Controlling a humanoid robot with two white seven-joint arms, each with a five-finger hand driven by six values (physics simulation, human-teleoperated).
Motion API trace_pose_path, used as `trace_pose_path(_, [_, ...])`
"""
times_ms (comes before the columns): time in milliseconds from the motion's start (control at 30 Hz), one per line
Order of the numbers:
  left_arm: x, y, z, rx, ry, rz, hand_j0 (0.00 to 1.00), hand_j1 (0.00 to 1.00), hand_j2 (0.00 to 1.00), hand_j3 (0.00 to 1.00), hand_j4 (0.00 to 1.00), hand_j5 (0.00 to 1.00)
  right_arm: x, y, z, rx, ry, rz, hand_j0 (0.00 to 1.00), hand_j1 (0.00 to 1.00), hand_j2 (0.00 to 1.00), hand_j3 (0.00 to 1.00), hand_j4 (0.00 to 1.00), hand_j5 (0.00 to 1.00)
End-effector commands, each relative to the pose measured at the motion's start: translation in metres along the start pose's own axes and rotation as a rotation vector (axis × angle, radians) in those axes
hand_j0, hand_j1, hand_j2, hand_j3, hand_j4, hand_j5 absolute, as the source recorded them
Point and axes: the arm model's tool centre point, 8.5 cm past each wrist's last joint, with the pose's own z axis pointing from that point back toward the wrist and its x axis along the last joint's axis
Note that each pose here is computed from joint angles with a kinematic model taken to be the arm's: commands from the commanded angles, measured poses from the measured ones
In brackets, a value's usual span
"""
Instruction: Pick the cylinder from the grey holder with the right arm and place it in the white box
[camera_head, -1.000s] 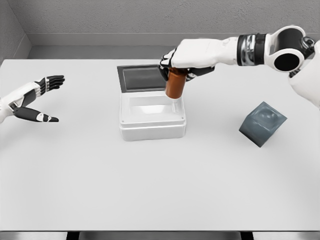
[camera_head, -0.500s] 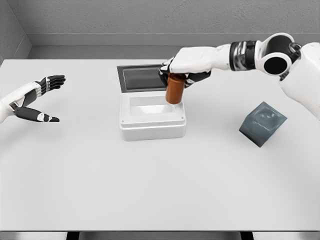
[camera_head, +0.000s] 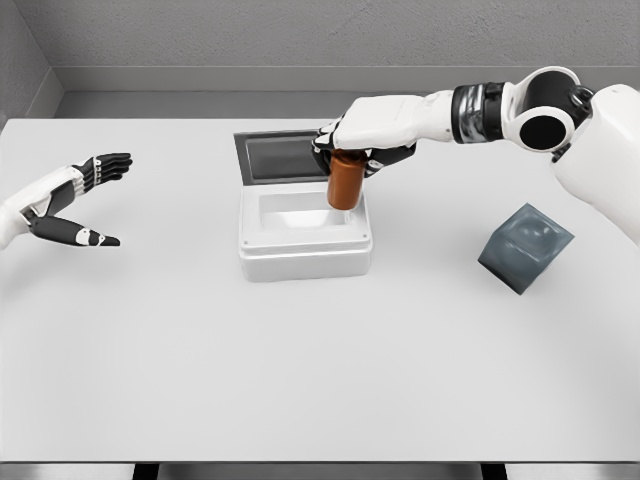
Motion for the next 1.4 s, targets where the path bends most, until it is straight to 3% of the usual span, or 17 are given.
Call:
trace_pose_path(0, [0.002, 0.001, -0.001, 0.003, -0.007, 0.004, 1.0, 1.0, 1.0, 1.0, 1.0, 1.0, 0.001, 0.003, -0.002, 0.015, -0.005, 0.019, 0.12, 0.12, 0.12, 0.12, 0.12, 0.12])
trace_pose_path(233, [0.001, 0.0, 0.0, 0.003, -0.006, 0.005, 1.0, 1.0, 1.0, 1.0, 1.0, 1.0, 0.002, 0.008, -0.005, 0.031, -0.009, 0.016, 0.12, 0.12, 0.12, 0.12, 0.12, 0.12])
trace_pose_path(333, [0.0, -0.008, -0.009, 0.004, -0.028, 0.026, 1.0, 1.0, 1.0, 1.0, 1.0, 1.0, 0.002, 0.007, -0.004, 0.031, -0.007, 0.017, 0.12, 0.12, 0.12, 0.12, 0.12, 0.12])
trace_pose_path(400, [-0.002, -0.007, 0.006, 0.047, -0.036, 0.036, 1.0, 1.0, 1.0, 1.0, 1.0, 1.0, 0.001, 0.006, -0.003, 0.03, -0.004, 0.018, 0.12, 0.12, 0.12, 0.12, 0.12, 0.12])
trace_pose_path(433, [0.008, 0.003, 0.0, 0.116, -0.101, 0.049, 1.0, 1.0, 1.0, 1.0, 1.0, 1.0, -0.003, 0.005, -0.001, 0.028, 0.007, 0.014, 0.12, 0.12, 0.12, 0.12, 0.12, 0.12])
trace_pose_path(467, [0.011, 0.012, 0.004, 0.16, -0.112, 0.044, 1.0, 1.0, 1.0, 1.0, 1.0, 1.0, -0.006, 0.004, 0.0, 0.029, 0.015, 0.012, 0.12, 0.12, 0.12, 0.12, 0.12, 0.12])
trace_pose_path(600, [0.009, 0.0, -0.013, 0.131, -0.103, 0.048, 1.0, 1.0, 1.0, 1.0, 1.0, 1.0, -0.008, 0.002, 0.0, 0.026, 0.021, 0.011, 0.12, 0.12, 0.12, 0.12, 0.12, 0.12])
trace_pose_path(1033, [0.009, 0.0, -0.012, 0.131, -0.099, 0.048, 1.0, 1.0, 1.0, 1.0, 1.0, 1.0, -0.007, -0.008, 0.007, -0.009, 0.022, 0.02, 0.12, 0.12, 0.12, 0.12, 0.12, 0.12])
trace_pose_path(1367, [0.01, 0.0, -0.012, 0.13, -0.101, 0.047, 1.0, 1.0, 1.0, 1.0, 1.0, 1.0, -0.001, -0.004, 0.011, -0.005, 0.01, 0.032, 0.12, 0.12, 0.12, 0.12, 0.12, 0.12])
